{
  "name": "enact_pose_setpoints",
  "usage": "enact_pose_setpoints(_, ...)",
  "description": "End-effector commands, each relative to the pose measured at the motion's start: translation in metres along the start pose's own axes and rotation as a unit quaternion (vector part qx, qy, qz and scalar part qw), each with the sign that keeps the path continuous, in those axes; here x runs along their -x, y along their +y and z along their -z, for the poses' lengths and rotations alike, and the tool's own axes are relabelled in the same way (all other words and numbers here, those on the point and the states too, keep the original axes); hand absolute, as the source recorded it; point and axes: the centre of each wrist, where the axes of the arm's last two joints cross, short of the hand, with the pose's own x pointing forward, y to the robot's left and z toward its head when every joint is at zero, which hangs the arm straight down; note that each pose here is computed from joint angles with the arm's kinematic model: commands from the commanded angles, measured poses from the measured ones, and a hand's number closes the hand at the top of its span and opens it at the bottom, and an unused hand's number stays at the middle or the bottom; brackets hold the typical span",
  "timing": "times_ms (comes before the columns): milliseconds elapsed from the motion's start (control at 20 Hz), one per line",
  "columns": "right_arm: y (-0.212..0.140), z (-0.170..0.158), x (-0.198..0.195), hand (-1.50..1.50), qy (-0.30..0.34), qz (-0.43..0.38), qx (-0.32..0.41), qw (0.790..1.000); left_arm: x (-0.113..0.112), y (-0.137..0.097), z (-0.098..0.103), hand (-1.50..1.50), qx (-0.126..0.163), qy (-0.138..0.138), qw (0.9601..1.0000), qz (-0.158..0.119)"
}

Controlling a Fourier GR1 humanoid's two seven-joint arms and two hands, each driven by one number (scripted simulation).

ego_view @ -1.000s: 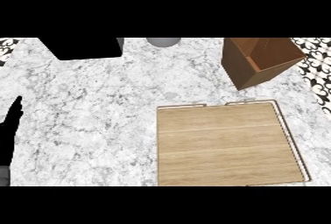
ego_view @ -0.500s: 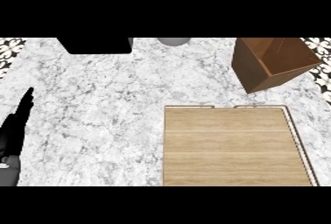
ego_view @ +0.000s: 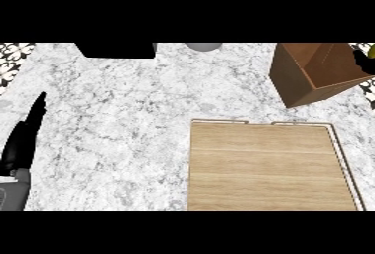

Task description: Pick the lemon from the tray and place it in the cardboard box

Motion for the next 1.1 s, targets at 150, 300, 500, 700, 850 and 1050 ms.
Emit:
enact_pose_setpoints(150, 0.027, 0.031, -0.016, 1.5, 0.038, 0.054, -0.017, 0.998, 0.005, -0.005, -0.005, 0.0, 0.001, -0.006, 1.0, -0.002)
enact_pose_setpoints(300, 0.051, 0.034, -0.024, 1.5, 0.055, 0.042, -0.018, 0.997, -0.01, -0.024, -0.013, 0.0, 0.014, -0.014, 0.9998, -0.007)
enact_pose_setpoints(500, 0.061, 0.038, -0.022, 1.5, 0.067, 0.036, -0.027, 0.997, -0.017, 0.003, 0.006, 0.0, 0.009, -0.018, 0.9998, 0.002)
enact_pose_setpoints(700, 0.071, 0.041, -0.034, 1.5, 0.097, 0.003, -0.003, 0.995, -0.007, -0.012, 0.0, 0.0, 0.019, -0.028, 0.9994, -0.003)
enact_pose_setpoints(850, 0.072, 0.037, -0.019, -1.5, 0.146, 0.054, -0.023, 0.988, -0.017, -0.022, 0.001, 0.0, 0.03, -0.029, 0.9991, -0.011)
enact_pose_setpoints(1050, 0.074, 0.036, -0.017, -1.5, 0.159, 0.09, -0.044, 0.982, -0.017, 0.004, 0.01, 0.0, 0.016, -0.029, 0.9994, -0.002)
